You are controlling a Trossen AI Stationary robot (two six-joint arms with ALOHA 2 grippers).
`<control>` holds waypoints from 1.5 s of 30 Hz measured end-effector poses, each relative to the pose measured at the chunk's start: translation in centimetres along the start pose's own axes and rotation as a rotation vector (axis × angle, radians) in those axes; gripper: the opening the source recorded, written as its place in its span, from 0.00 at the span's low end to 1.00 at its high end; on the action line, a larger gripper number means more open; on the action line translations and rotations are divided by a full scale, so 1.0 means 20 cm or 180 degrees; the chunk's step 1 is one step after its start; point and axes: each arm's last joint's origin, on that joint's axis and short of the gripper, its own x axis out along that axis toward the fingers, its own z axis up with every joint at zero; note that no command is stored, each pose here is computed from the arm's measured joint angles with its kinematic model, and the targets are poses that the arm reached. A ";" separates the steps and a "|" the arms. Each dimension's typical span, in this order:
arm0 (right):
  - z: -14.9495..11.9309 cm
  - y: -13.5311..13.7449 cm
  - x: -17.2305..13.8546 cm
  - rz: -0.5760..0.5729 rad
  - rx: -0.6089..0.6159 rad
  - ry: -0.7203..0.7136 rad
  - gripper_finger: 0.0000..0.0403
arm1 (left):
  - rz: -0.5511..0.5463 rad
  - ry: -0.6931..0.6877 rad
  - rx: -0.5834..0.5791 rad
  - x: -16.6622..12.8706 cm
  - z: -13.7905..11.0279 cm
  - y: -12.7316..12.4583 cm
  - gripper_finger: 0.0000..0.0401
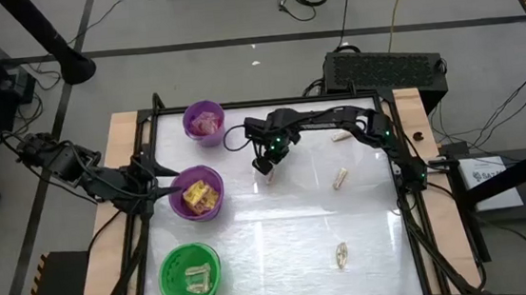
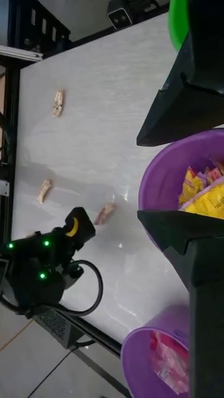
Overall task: Sort candy by brand, put in halloween buckets
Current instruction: Put the white candy into the green bucket
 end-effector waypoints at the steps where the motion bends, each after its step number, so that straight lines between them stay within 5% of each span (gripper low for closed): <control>1: -0.01 0.00 0.00 -0.0016 0.0023 0.0012 0.04 | -0.0008 0.0004 0.0001 0.00 0.00 0.00 0.46; 7: -0.04 0.05 0.00 -0.0211 0.0244 -0.0080 0.14 | -0.0120 0.0063 0.0009 0.00 0.00 -0.01 0.46; 21: -0.05 0.06 0.00 -0.0177 0.0512 -0.0060 0.56 | -0.0197 0.0235 0.0075 0.00 -0.03 0.00 0.46; 45: -0.12 0.04 0.15 -0.0081 0.0716 0.0165 0.42 | -0.0309 0.0304 0.0094 0.00 -0.03 -0.01 0.46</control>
